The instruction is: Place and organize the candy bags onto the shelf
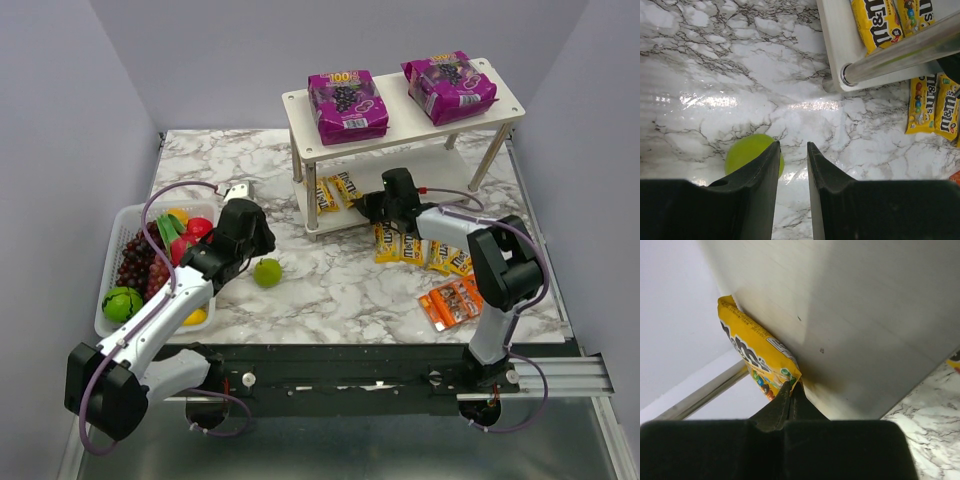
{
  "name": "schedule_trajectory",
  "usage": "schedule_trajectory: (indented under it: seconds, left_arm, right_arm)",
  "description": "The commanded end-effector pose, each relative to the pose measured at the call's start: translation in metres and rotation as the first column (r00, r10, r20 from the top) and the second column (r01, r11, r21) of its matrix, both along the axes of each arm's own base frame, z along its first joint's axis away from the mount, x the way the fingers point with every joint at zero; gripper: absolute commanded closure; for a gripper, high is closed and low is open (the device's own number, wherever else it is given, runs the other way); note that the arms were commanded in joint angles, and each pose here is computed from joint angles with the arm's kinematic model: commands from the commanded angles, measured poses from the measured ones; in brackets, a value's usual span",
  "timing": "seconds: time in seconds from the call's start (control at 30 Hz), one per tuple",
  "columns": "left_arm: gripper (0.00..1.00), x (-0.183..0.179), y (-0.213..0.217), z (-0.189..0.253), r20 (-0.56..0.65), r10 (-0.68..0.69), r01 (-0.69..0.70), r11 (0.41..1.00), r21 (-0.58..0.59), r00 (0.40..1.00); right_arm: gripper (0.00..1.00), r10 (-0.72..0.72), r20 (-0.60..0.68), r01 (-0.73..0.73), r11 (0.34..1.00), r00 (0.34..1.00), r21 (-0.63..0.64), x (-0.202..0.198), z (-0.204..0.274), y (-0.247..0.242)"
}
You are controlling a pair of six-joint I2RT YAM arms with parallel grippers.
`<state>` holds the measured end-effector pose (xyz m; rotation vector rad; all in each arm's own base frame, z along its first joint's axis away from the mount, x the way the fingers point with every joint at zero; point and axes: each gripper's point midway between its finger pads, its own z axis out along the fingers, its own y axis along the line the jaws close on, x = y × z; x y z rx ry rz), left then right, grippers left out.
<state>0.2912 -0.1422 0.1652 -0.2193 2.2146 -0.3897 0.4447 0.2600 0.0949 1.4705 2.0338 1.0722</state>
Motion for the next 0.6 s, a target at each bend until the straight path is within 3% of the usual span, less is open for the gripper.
schedule_trajectory:
  seconds: [0.0,0.2,0.3,0.33,0.43,0.57]
  left_arm:
    - [0.62,-0.004,0.003,0.0,0.002,-0.013,0.013,1.0,-0.006,1.0]
    - [0.62,-0.004,0.004,-0.002,-0.005,-0.018,0.018,1.0,-0.003,1.0]
    - [0.62,-0.003,0.003,-0.002,-0.003,-0.019,0.019,1.0,-0.006,1.0]
    - [0.62,-0.004,0.003,-0.002,-0.006,-0.018,0.018,1.0,-0.006,1.0]
    - [0.62,-0.004,0.004,-0.002,-0.006,-0.015,0.015,1.0,-0.008,1.0]
    - [0.62,-0.005,0.005,-0.004,-0.011,-0.007,0.007,1.0,-0.009,1.0]
  right_arm:
    - [0.99,-0.103,-0.063,0.102,0.994,0.993,-0.027,0.002,-0.016,-0.008]
    - [0.99,-0.142,-0.086,0.139,0.99,0.986,-0.034,0.0,-0.016,-0.009]
    - [0.8,-0.138,-0.085,0.135,0.99,0.987,-0.041,-0.002,-0.017,-0.01]
    - [0.67,-0.129,-0.077,0.125,0.991,0.989,-0.048,-0.001,-0.015,-0.009]
    - [0.48,-0.113,-0.072,0.109,0.992,0.991,-0.057,-0.005,-0.011,-0.01]
    - [0.42,-0.091,-0.074,0.086,0.994,0.993,-0.072,-0.015,-0.007,-0.013]
